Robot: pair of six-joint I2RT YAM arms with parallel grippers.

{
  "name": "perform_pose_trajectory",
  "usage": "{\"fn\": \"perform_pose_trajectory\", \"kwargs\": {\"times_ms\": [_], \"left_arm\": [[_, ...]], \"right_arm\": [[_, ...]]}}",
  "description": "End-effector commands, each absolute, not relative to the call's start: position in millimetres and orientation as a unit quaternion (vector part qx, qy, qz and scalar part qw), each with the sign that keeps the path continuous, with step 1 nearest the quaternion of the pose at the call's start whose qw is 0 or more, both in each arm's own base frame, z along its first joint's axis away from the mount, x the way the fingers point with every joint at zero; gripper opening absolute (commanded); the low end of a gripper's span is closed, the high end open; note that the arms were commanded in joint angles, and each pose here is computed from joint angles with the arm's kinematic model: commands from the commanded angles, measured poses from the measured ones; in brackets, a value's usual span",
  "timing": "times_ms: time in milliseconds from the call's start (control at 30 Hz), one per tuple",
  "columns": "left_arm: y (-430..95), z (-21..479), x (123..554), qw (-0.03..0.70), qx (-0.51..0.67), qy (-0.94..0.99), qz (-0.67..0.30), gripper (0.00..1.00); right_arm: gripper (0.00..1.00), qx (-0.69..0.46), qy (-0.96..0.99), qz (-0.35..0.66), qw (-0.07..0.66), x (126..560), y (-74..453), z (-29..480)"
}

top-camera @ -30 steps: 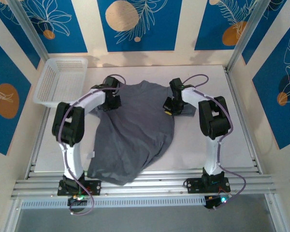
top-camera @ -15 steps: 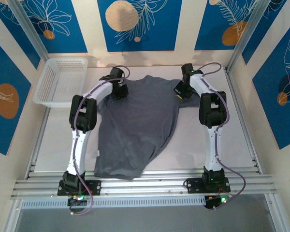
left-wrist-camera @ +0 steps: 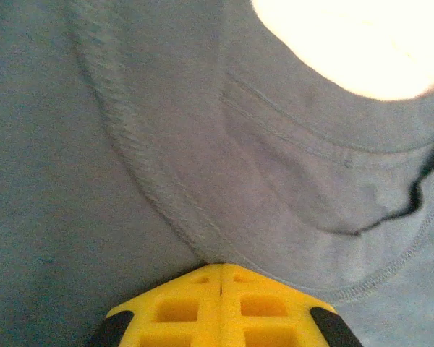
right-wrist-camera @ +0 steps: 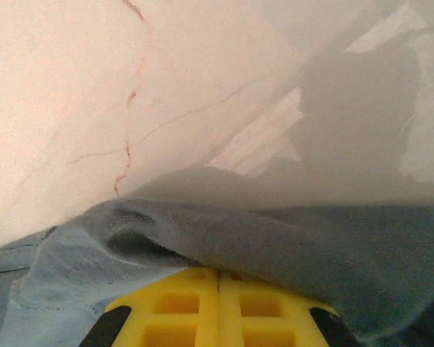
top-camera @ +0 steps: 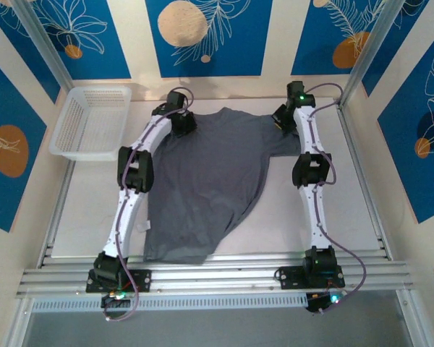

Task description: Fold the inside-out t-shirt

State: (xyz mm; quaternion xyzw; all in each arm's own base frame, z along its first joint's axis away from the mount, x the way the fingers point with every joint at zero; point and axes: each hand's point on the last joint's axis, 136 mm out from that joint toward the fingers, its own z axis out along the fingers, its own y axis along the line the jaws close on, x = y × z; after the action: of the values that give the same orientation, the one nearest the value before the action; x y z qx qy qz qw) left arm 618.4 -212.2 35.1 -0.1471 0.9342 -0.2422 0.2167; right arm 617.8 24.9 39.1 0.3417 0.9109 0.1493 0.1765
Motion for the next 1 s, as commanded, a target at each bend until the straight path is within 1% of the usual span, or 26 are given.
{"fn": "perform_pose_trajectory", "kwargs": {"times_ms": [0,33,100,167,200,300,367,433,533,633,733,867,967], "left_arm": [[-186,83,627,0.248,-0.147,0.926,-0.243,0.1],[-186,99,626,0.259,-0.136,0.924,-0.245,0.14],[-188,141,616,0.281,-0.111,0.92,-0.251,0.22],[-186,178,595,0.302,-0.094,0.913,-0.257,0.31],[-183,191,581,0.312,-0.086,0.911,-0.256,0.35],[-164,223,532,0.338,-0.072,0.909,-0.233,0.46],[-155,240,494,0.35,-0.067,0.906,-0.229,0.5],[-150,246,452,0.352,-0.061,0.905,-0.229,0.53],[-138,246,397,0.354,-0.06,0.91,-0.209,0.54],[-132,225,343,0.338,-0.061,0.918,-0.2,0.56],[-127,200,300,0.298,-0.064,0.934,-0.189,0.57],[-121,164,258,0.241,-0.07,0.953,-0.169,0.58],[-115,135,234,0.197,-0.083,0.965,-0.153,0.59]], "right_arm": [[0.0,0.269,0.916,0.191,0.229,617,44,120],[0.0,0.25,0.917,0.2,0.239,615,47,137],[0.07,0.182,0.923,0.229,0.252,601,61,178],[0.19,0.086,0.928,0.274,0.236,569,80,211],[0.22,0.072,0.931,0.292,0.208,548,81,220],[0.23,0.082,0.937,0.301,0.155,510,69,234],[0.24,0.087,0.948,0.276,0.136,485,64,236],[0.24,0.086,0.95,0.27,0.128,457,70,240],[0.25,0.12,0.95,0.266,0.113,415,85,226],[0.27,0.174,0.938,0.286,0.091,360,119,190],[0.31,0.216,0.932,0.288,0.037,303,152,144],[0.41,0.258,0.928,0.27,-0.017,245,166,93],[0.46,0.247,0.924,0.288,-0.05,219,185,75]]}}
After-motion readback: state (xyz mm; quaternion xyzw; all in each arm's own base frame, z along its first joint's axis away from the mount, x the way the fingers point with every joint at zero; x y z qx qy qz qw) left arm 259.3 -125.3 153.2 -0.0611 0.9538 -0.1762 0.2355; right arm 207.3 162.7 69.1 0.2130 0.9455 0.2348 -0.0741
